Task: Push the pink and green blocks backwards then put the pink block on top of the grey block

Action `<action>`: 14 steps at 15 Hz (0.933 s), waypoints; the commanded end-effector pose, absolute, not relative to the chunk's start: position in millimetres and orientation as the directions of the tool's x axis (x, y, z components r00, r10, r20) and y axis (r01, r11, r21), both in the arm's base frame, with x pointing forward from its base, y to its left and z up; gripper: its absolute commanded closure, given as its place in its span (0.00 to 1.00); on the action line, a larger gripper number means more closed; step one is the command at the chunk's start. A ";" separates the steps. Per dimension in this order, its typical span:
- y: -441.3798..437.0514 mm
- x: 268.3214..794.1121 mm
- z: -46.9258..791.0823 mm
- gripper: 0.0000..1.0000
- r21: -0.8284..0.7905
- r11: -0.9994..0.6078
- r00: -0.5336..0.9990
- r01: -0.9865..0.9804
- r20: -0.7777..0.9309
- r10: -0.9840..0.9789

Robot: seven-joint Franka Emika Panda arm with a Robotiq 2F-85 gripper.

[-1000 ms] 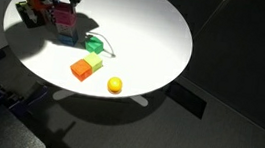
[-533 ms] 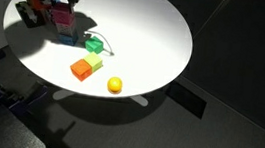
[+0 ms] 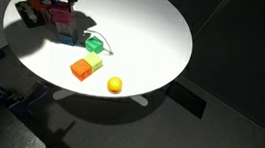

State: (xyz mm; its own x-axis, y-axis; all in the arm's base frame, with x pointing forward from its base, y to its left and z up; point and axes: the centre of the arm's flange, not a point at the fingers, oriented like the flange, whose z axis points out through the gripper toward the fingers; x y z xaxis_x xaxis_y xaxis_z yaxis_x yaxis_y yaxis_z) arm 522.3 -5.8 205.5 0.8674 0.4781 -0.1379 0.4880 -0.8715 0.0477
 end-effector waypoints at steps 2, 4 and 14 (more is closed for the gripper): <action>0.1 527.5 205.5 0.70 0.053 -0.887 0.885 0.459 -0.114 0.451; 1.0 528.4 204.5 0.70 0.052 -0.890 0.888 0.453 -0.112 0.445; 6.4 532.7 196.2 0.70 0.042 -0.890 0.888 0.455 -0.094 0.450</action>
